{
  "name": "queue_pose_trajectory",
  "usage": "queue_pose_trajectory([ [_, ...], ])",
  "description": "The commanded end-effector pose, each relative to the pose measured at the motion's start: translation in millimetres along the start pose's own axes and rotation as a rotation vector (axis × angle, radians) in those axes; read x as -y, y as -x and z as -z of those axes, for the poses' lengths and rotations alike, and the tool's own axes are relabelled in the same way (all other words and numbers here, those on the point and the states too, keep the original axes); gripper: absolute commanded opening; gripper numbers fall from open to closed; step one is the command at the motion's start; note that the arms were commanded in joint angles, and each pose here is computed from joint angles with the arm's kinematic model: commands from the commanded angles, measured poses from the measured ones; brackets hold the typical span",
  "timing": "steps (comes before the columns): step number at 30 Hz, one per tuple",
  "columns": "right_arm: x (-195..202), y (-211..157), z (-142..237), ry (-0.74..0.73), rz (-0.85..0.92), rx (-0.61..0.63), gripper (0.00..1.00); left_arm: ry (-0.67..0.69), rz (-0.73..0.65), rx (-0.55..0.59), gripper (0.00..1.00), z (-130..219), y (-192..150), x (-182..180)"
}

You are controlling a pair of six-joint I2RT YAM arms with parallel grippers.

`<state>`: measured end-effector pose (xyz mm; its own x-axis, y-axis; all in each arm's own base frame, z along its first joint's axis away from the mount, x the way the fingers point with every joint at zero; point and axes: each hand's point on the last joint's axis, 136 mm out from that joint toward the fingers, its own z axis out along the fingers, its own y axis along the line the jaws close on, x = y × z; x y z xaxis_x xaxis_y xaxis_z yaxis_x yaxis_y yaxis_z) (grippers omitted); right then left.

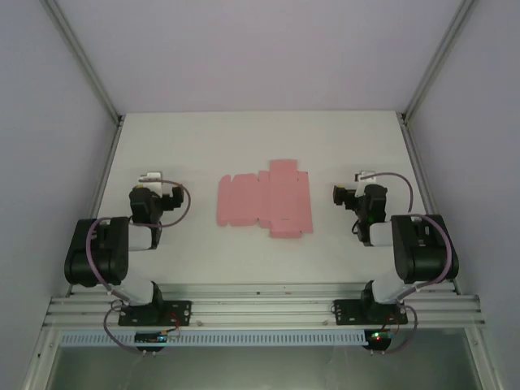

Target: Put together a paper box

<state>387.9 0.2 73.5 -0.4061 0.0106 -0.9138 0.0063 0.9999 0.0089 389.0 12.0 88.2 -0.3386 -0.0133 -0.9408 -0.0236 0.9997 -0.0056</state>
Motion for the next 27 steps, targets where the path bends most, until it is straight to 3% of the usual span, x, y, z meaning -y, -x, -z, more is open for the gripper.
queue_pose_trajectory([
  [1,3.6,8.6,-0.5,-0.018,-0.01,0.026,0.99,-0.02,0.006,0.019,1.0,-2.6,9.0,2.5],
  [27,2.2,6.7,-0.9,-0.005,-0.013,0.017,0.99,-0.02,0.008,0.018,1.0,-3.0,9.1,2.5],
])
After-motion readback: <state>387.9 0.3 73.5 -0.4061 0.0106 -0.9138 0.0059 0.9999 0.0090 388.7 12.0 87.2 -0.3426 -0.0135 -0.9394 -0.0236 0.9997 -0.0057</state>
